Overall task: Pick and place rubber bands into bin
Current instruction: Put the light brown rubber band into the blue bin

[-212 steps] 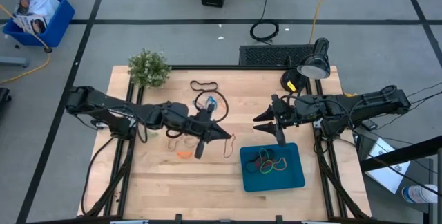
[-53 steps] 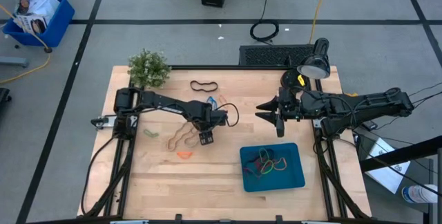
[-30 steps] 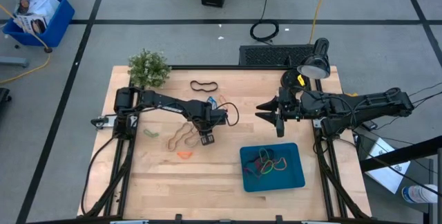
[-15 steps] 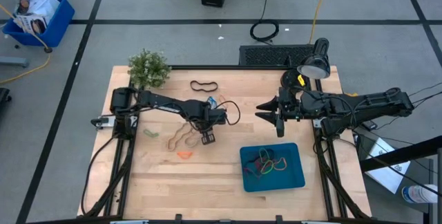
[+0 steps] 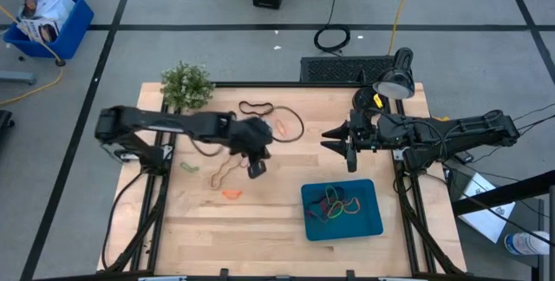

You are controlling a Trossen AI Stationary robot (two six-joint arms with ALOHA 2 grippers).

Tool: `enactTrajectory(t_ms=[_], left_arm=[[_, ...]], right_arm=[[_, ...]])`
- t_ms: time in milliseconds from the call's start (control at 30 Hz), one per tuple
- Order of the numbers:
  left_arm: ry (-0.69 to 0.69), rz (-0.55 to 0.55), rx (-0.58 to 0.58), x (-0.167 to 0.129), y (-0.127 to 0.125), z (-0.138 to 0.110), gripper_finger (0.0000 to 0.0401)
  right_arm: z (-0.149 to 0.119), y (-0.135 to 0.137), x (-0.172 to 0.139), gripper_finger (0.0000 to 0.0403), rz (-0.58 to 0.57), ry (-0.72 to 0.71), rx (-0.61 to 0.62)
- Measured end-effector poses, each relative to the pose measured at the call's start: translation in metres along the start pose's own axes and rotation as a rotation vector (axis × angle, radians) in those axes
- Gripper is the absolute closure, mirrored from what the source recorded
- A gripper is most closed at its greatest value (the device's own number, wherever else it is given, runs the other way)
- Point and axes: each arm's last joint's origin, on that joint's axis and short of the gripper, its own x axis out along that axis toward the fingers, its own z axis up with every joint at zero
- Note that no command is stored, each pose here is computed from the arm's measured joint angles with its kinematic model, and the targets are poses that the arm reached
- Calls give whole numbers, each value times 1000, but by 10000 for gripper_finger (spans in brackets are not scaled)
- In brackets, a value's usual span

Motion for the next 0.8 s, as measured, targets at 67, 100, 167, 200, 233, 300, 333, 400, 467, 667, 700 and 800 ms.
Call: enactTrajectory(t_ms=[67,100,167,200,233,300,333,400,467,667,700,800], left_arm=[[-125,-42,15,-19,-6,9,395],[-179,-62,22,-27,-9,12,393],[-318,-111,38,-45,-16,21,388],[-367,-128,45,-53,-18,24,387],[-416,-143,61,-59,-21,27,389],[-513,-172,104,-70,-26,32,395],[-537,-178,123,-74,-28,33,396],[-611,-202,155,-80,-34,37,392],[-641,-216,166,-81,-37,39,387],[-648,-195,196,-74,-43,38,395],[-647,-191,193,-73,-44,38,392],[-644,-186,183,-70,-45,38,385]], right_arm=[[0,0,0,273,0,0,-1],[0,0,0,273,0,0,-1],[0,0,0,273,1,-1,0],[0,0,0,273,1,-1,0],[0,0,0,273,1,-1,0],[0,0,0,273,2,-3,0],[-1,0,2,273,6,-11,2],[-3,0,5,273,19,-42,9],[-9,-1,9,273,42,-85,19],[-31,-3,19,273,241,-238,48],[-34,-3,19,273,278,-264,49],[-40,-3,17,273,388,-317,23]])
